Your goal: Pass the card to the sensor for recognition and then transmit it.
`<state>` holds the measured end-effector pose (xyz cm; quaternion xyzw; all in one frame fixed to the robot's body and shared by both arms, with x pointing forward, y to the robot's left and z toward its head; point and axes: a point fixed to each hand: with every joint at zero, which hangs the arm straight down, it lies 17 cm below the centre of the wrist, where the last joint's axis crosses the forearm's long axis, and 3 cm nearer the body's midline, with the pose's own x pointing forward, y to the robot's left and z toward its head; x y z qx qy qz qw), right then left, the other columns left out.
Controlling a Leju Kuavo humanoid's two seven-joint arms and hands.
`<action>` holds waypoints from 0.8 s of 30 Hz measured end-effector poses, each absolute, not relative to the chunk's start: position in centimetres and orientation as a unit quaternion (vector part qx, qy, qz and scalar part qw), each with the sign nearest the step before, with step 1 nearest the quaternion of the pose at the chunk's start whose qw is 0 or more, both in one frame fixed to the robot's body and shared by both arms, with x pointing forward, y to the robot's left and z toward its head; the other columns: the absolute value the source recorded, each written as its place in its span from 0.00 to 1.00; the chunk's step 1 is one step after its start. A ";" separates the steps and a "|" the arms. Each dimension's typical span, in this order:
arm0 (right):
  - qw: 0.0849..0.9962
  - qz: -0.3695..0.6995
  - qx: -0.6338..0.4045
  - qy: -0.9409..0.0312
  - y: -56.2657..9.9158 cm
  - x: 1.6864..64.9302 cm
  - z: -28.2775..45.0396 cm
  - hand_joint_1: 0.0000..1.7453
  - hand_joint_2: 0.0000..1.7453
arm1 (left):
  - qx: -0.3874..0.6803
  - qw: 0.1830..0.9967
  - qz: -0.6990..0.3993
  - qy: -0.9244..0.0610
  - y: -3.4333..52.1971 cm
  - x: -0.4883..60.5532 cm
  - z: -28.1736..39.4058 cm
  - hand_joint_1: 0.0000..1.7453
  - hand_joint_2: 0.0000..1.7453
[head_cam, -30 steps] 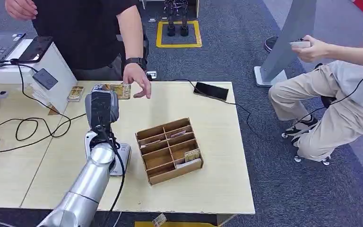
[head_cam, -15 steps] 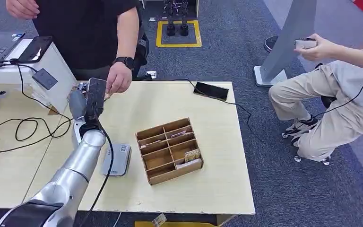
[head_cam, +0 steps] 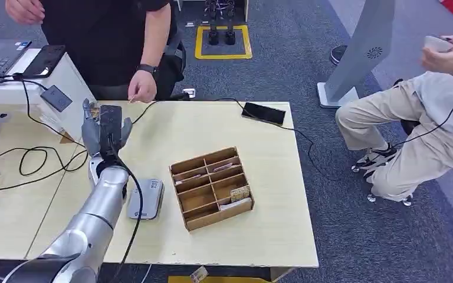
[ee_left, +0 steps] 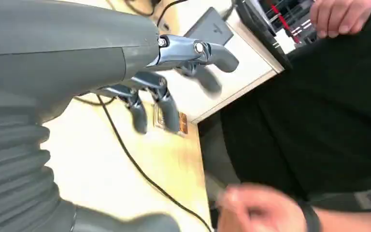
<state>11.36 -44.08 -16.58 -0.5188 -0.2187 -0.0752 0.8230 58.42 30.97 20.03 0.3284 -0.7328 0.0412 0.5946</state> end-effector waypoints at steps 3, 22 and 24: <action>0.824 -0.080 -0.519 -0.211 -44.2 11.1 -16.7 0.00 1.00 | 0.313 0.574 0.075 -0.753 30.9 57.6 21.1 0.00 1.00; 0.819 -0.106 -0.532 -0.190 -45.4 9.7 -16.3 0.00 1.00 | 0.284 0.428 0.206 -0.833 31.9 49.1 27.9 0.00 1.00; 0.817 -0.111 -0.534 -0.186 -45.6 9.4 -16.2 0.00 1.00 | 0.279 0.416 0.228 -0.835 32.7 47.5 27.9 0.00 1.00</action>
